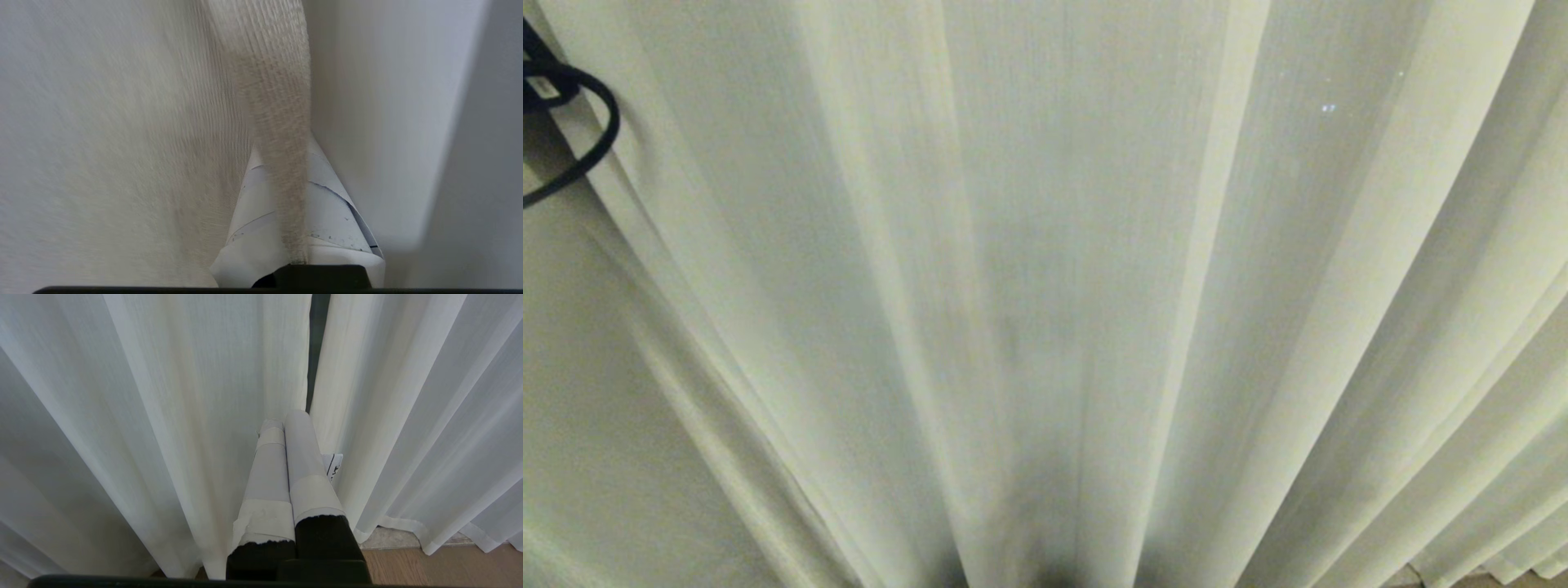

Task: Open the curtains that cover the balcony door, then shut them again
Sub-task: Close the outer curtains on both sides

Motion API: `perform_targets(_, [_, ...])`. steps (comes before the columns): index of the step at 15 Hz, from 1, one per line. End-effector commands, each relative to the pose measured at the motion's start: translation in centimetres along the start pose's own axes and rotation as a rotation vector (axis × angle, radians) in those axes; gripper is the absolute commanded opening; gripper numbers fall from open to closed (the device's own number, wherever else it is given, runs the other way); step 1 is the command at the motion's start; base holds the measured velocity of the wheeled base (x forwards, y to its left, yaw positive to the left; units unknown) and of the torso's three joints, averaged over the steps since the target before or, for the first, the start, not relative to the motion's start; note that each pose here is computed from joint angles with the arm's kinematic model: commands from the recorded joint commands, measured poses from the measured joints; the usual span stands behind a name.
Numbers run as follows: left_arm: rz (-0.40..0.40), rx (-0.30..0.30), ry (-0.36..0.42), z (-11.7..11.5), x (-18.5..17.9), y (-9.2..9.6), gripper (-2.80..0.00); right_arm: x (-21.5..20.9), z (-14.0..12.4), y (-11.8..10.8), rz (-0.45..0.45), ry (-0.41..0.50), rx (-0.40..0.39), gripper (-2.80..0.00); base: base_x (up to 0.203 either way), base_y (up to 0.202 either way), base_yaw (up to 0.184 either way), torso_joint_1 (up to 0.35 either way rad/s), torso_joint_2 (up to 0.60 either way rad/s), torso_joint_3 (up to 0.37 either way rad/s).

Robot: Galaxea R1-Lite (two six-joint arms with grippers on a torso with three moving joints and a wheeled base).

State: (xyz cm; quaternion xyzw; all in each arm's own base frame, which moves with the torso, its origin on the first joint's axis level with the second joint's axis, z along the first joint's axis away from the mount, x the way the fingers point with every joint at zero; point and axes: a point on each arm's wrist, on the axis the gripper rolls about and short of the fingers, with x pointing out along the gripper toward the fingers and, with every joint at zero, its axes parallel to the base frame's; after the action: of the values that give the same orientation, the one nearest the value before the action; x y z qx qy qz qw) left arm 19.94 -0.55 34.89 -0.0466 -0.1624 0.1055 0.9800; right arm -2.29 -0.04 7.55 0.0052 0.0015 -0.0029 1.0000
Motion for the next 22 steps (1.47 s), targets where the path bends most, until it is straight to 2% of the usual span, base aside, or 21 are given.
perform_targets(1, [-0.075,-0.023,0.022,-0.4,-0.8,-1.5,-2.80,0.0,0.0,0.0,0.001,0.002,0.000,-2.80,0.000,0.000,0.000,0.000,0.00,0.000])
perform_targets(4, [-0.166,-0.047,0.047,-0.9,-1.3,-3.4,-2.80,0.0,0.0,0.0,0.001,0.002,0.000,-2.80,0.000,0.000,0.000,0.000,0.00,0.000])
perform_targets(14, [-0.369,-0.126,0.130,-2.7,-1.9,-8.5,-2.80,0.0,0.0,0.0,0.001,0.002,0.000,-2.80,0.000,0.000,0.000,0.000,0.00,0.000])
perform_targets(22, [-0.435,-0.147,0.139,-3.4,-1.7,-11.1,-2.80,0.0,0.0,0.0,0.000,0.002,0.000,-2.80,0.000,0.000,0.000,0.000,0.00,0.000])
